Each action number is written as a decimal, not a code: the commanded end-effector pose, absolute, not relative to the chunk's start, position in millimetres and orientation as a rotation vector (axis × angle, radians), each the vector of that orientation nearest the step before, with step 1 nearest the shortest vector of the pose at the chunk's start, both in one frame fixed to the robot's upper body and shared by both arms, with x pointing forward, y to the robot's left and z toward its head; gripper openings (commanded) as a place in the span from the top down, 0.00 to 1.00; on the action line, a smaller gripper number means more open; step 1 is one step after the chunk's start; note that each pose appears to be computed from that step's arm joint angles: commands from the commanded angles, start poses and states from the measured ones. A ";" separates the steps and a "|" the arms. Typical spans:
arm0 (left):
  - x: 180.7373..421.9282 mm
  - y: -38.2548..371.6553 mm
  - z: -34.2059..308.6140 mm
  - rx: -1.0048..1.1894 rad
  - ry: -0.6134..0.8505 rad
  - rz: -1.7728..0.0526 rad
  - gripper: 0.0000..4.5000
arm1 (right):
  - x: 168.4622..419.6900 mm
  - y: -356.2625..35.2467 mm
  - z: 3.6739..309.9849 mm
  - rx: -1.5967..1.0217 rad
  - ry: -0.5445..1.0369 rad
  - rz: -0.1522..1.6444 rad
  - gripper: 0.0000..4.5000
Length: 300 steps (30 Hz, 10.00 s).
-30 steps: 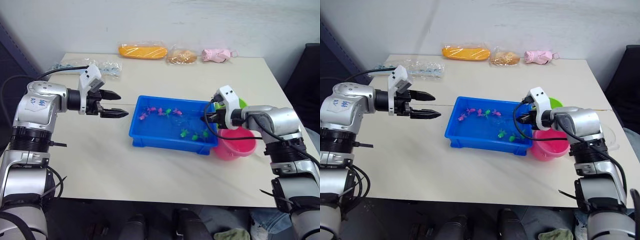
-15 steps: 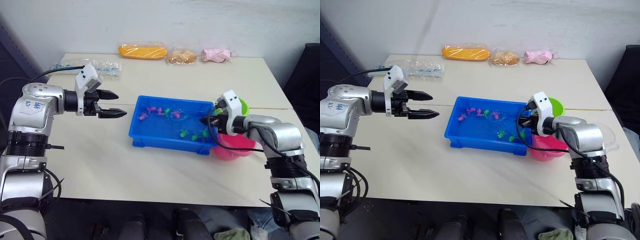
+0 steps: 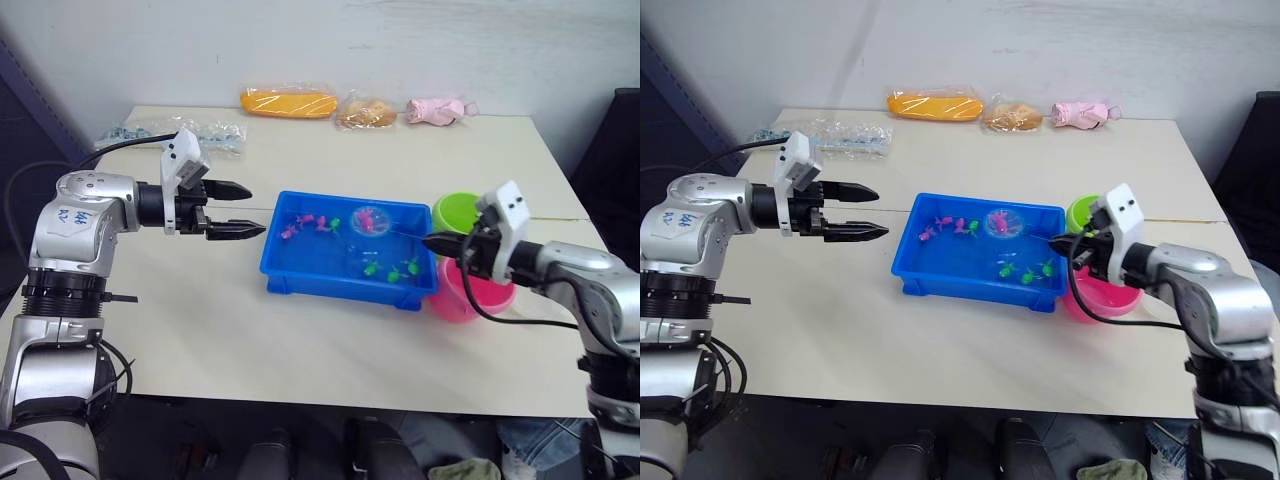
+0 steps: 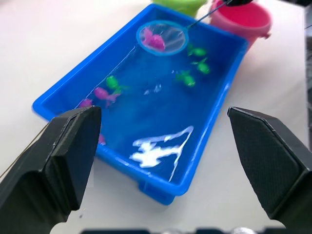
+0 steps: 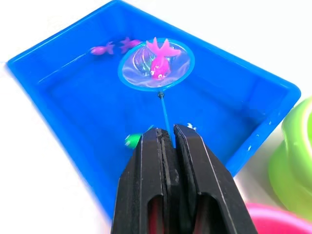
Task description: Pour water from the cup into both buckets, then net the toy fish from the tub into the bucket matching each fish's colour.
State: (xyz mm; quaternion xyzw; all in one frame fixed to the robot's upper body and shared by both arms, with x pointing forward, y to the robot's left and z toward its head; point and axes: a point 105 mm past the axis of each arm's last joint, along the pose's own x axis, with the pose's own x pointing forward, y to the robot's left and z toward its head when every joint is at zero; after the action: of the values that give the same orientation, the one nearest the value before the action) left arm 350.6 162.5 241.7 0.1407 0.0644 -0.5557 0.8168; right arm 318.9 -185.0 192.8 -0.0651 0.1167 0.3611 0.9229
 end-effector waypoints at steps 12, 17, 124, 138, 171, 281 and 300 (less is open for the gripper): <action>343.5 128.6 258.5 0.247 -0.015 -1.373 0.00 | 263.9 -218.9 216.7 -0.138 0.085 0.648 1.00; 340.6 116.9 254.8 0.213 -0.020 -1.454 0.00 | 233.0 -248.0 212.9 -0.146 0.098 0.532 1.00; 335.1 217.8 238.7 0.229 -0.028 -0.961 0.00 | 375.1 -87.7 197.1 -0.212 0.235 0.830 1.00; 335.6 214.6 236.5 0.221 -0.027 -0.968 0.00 | 390.3 -98.2 173.5 -0.265 0.332 0.722 1.00; 327.9 214.3 231.3 0.201 -0.010 -0.971 0.00 | 329.3 -103.7 174.9 -0.238 0.262 0.977 1.00; 349.5 108.9 238.6 0.138 -0.089 -1.542 0.00 | 185.2 -288.8 188.3 -0.641 0.138 0.175 1.00; 346.3 106.4 237.1 0.101 -0.102 -1.530 0.00 | 184.9 -292.2 175.4 -1.470 -0.046 0.139 1.00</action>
State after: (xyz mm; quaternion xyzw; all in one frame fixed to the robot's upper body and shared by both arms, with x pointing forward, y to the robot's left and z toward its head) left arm 349.3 104.8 228.4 0.0446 -0.0257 -0.6920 0.7201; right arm 185.3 -291.8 167.4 -0.6474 -0.0031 0.0795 0.7580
